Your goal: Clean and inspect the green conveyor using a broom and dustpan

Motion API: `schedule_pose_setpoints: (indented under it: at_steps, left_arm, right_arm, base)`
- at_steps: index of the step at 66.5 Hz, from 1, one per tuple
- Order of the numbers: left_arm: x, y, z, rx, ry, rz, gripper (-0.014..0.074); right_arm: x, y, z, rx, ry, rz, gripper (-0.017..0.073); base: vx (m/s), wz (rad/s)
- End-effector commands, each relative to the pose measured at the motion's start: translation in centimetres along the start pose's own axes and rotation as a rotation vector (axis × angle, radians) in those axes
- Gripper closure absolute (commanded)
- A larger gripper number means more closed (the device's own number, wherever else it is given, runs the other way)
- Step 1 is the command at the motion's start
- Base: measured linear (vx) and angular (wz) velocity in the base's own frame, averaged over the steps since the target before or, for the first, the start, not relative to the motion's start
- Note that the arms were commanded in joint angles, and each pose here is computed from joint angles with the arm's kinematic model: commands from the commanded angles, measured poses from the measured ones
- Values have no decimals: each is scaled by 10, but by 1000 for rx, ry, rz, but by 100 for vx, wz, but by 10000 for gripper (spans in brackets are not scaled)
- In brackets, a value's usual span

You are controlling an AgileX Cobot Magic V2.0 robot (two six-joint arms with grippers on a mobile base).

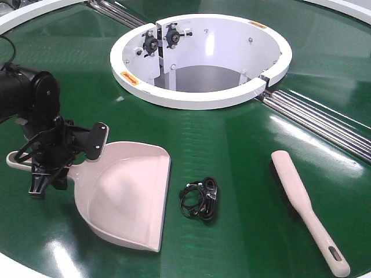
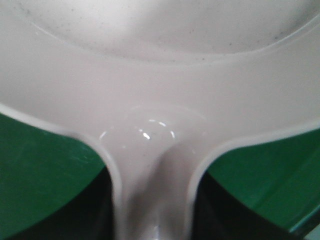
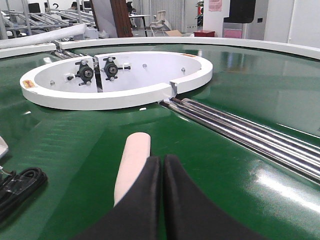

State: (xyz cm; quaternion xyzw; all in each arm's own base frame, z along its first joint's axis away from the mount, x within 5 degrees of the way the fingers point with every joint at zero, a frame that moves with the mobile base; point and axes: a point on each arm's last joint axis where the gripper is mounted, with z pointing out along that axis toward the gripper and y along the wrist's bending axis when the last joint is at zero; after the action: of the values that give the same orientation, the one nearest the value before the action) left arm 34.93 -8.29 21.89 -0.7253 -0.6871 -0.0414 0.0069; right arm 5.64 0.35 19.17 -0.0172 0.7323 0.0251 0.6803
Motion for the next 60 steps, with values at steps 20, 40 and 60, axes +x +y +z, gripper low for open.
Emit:
schedule_pose_setpoints:
  at_steps: [20, 40, 60]
  left_arm:
    - [-2, 5, -13, -69, 17, -29, 601]
    - [-2, 5, -13, -69, 16, -30, 601]
    - [-3, 4, -14, -72, 3, -35, 601]
  right_arm:
    - [-1, 0, 0, 4, -74, -14, 569]
    - [-1, 0, 0, 4, -74, -14, 569]
    - [-1, 0, 0, 4, -74, -14, 569]
  base:
    - [0, 0]
    - [0, 0]
    - [0, 0]
